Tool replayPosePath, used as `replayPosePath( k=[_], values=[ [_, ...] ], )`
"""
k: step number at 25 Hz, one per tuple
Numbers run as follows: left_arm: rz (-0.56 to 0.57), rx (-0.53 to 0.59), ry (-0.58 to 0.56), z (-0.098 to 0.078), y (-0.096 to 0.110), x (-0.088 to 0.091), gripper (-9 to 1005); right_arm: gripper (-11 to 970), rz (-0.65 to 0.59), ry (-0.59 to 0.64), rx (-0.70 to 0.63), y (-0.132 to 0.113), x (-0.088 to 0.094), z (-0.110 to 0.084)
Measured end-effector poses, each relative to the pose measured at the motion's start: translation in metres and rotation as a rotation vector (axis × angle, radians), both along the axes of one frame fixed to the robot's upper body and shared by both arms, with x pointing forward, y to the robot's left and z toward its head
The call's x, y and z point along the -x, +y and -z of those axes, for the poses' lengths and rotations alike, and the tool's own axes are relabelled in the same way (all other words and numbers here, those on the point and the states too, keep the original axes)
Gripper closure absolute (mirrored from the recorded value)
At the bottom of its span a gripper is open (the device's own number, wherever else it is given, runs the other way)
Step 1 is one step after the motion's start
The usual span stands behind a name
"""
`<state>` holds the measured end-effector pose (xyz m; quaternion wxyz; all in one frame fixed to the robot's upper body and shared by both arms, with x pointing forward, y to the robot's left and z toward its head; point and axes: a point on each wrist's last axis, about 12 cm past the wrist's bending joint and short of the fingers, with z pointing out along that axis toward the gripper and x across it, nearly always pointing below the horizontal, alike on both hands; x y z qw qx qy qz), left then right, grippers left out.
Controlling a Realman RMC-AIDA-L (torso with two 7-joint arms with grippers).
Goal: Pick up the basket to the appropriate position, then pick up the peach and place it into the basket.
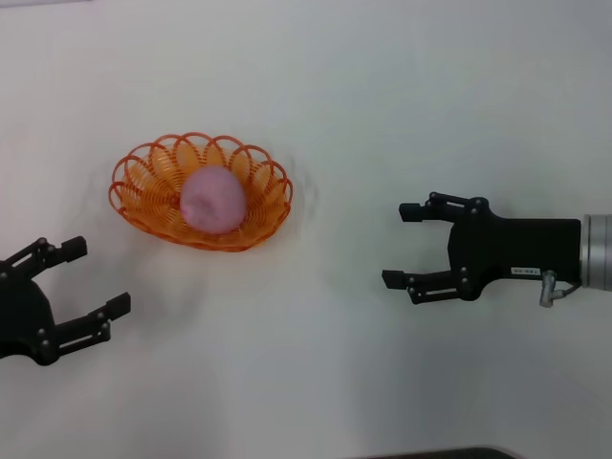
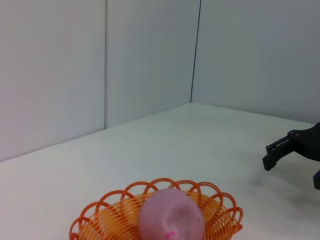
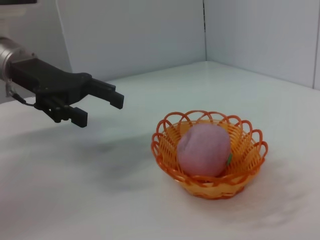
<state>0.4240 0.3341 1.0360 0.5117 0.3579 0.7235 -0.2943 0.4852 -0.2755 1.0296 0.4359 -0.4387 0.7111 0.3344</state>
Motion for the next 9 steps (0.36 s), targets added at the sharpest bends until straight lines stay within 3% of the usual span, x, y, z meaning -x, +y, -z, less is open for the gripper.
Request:
replayPosePath(
  k=[9],
  values=[
    [-0.003, 0.011, 0.007, 0.0022, -0.002, 0.0001, 124, 0, -0.014, -0.011, -0.005, 0.0028, -0.0021, -0.0013]
  ],
)
